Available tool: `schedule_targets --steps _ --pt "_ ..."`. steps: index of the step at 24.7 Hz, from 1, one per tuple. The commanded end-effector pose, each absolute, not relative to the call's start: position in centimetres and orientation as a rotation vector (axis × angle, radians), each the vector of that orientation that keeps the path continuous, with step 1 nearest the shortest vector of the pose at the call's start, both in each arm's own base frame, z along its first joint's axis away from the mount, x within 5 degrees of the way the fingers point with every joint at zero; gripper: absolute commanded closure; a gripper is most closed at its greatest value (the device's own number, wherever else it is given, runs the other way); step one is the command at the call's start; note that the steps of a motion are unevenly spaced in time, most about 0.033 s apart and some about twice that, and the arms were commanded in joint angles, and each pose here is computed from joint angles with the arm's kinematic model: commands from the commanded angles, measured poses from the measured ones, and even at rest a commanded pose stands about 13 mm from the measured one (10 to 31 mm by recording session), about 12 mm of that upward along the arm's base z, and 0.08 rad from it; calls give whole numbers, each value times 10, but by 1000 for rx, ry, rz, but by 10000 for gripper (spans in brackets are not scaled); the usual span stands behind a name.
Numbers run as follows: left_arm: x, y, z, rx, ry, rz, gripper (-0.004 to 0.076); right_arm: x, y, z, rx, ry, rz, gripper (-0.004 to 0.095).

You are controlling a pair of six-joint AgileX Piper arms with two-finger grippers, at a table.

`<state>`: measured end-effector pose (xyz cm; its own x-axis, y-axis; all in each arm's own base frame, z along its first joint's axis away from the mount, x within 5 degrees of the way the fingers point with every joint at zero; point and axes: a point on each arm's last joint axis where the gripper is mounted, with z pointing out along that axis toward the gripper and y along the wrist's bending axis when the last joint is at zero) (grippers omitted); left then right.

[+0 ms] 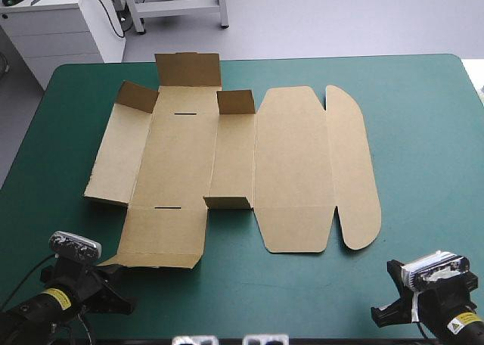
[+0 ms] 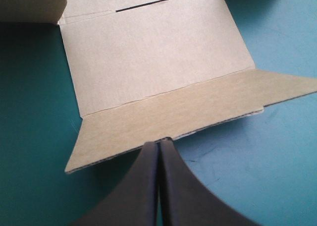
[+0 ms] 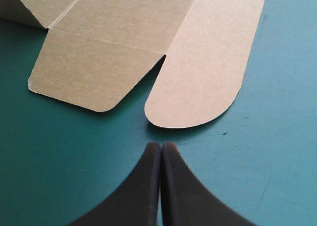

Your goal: Fold the box

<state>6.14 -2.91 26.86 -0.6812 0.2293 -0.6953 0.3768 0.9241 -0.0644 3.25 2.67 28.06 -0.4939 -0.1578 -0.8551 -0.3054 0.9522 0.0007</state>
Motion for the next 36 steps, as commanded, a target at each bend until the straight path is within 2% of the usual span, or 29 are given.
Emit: schedule_targets --steps 1,17,25,31,36 --pt "66 -31 280 405 2274 -288 732 36 27 291 -307 2032 185 928" --pt "65 -33 282 403 2283 -311 732 36 27 291 -307 2032 185 928" --pt "70 -37 324 411 2273 -342 732 36 27 291 -307 2032 185 928" --pt "108 -40 360 438 2271 -216 731 36 26 291 -305 2027 183 928" --pt "156 -51 368 458 2342 -157 719 36 26 291 -305 2027 183 928"
